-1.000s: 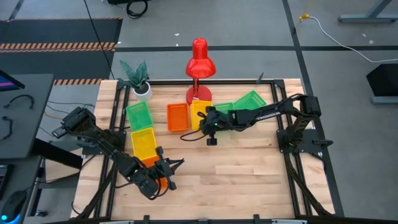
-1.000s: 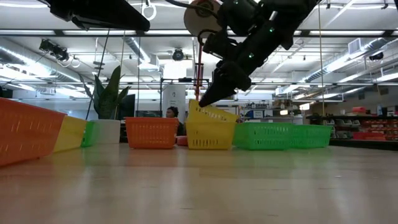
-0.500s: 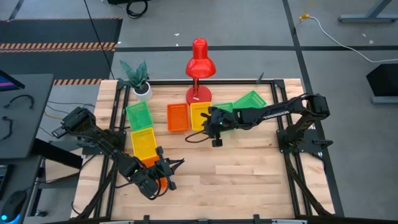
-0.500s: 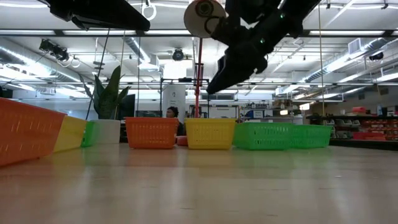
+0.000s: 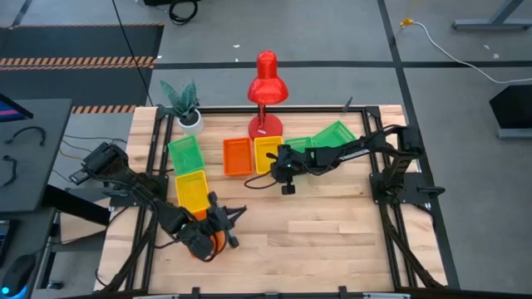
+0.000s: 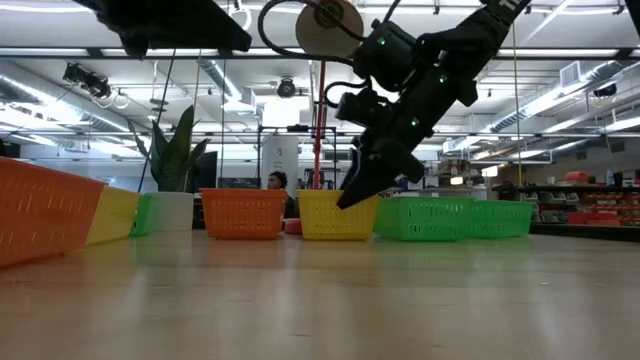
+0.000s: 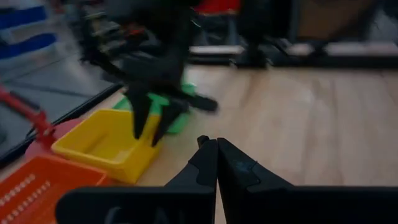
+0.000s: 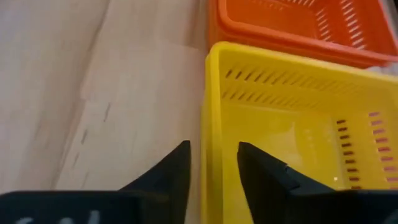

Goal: Stack baskets by color
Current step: Stack the right yellow bin on top of the middle yellow bin, then adjust the stacked bins

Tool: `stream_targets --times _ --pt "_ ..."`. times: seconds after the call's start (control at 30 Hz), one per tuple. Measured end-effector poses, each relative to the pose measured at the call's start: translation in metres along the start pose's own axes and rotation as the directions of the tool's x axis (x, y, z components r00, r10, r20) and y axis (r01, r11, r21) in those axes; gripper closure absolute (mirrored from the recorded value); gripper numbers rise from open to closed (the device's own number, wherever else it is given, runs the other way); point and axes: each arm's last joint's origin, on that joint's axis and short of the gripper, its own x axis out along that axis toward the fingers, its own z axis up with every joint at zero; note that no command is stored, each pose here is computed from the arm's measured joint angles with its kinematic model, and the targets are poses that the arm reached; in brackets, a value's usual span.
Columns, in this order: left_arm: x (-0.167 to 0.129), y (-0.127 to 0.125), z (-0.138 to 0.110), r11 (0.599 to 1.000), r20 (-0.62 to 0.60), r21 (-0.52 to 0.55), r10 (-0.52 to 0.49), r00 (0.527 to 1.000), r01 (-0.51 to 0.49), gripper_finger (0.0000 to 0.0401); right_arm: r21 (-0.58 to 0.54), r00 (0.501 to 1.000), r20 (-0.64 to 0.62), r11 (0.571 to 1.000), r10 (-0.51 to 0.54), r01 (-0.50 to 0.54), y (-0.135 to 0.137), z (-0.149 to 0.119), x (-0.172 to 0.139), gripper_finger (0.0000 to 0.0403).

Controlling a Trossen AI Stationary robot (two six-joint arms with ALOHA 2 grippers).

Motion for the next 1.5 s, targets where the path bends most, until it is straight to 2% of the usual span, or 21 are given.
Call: stream_targets --times 0.17,0.23,0.3,0.37,0.47,0.6,0.7,0.8,1.13,1.3,1.4,1.5 --pt "0.007 0.027 0.015 0.984 -0.023 -0.149 0.093 0.995 -0.096 0.0397 -0.006 0.999 0.043 1.000 -0.014 0.014 0.000 0.003 0.006 0.0342" --pt "0.013 0.044 0.022 0.975 -0.074 -0.187 0.108 0.991 -0.120 0.0397 -0.014 0.999 0.049 1.000 -0.016 0.017 0.000 0.003 0.006 0.0376" --pt "0.020 0.065 0.024 0.964 -0.162 -0.213 0.123 0.979 -0.156 0.0397 -0.041 0.998 0.060 0.999 -0.019 0.022 0.000 0.004 0.006 0.0387" --pt "0.031 0.086 0.023 0.946 -0.264 -0.242 0.149 0.953 -0.215 0.0397 -0.057 0.997 0.068 0.998 -0.022 0.026 -0.001 0.005 0.006 0.0381" --pt "0.050 0.112 0.016 0.921 -0.401 -0.221 0.213 0.891 -0.320 0.0397 -0.056 0.997 0.076 0.998 -0.012 0.017 -0.001 0.005 0.006 0.0368" --pt "0.070 0.137 0.007 0.890 -0.515 -0.187 0.272 0.813 -0.416 0.0397 -0.041 0.996 0.092 0.999 0.006 -0.002 -0.001 0.006 0.006 0.0378" --pt "0.078 0.150 0.005 0.868 -0.550 -0.168 0.311 0.775 -0.468 0.0396 -0.025 0.995 0.100 1.000 0.014 -0.011 0.000 0.007 0.006 0.0384" --pt "0.080 0.160 0.001 0.856 -0.592 -0.134 0.335 0.733 -0.500 0.0396 0.012 0.994 0.108 1.000 0.011 -0.012 -0.001 0.008 0.006 0.0373" --pt "0.078 0.171 -0.004 0.852 -0.671 -0.070 0.346 0.656 -0.519 0.0395 0.013 0.994 0.109 1.000 0.002 -0.004 0.003 0.010 0.003 0.0274" --pt "0.079 0.173 -0.006 0.849 -0.678 -0.055 0.355 0.644 -0.526 0.0395 0.063 0.996 0.086 0.997 -0.038 0.033 0.004 0.018 -0.028 0.0254" --pt "0.082 0.175 -0.010 0.851 -0.691 -0.018 0.369 0.622 -0.525 0.0397 0.088 0.996 0.087 0.996 -0.036 0.029 0.013 0.019 -0.055 0.0261" --pt "0.087 0.179 -0.015 0.847 -0.704 0.016 0.387 0.596 -0.531 0.0398 0.119 0.992 0.089 0.990 -0.087 0.076 0.028 0.008 -0.085 0.0273"
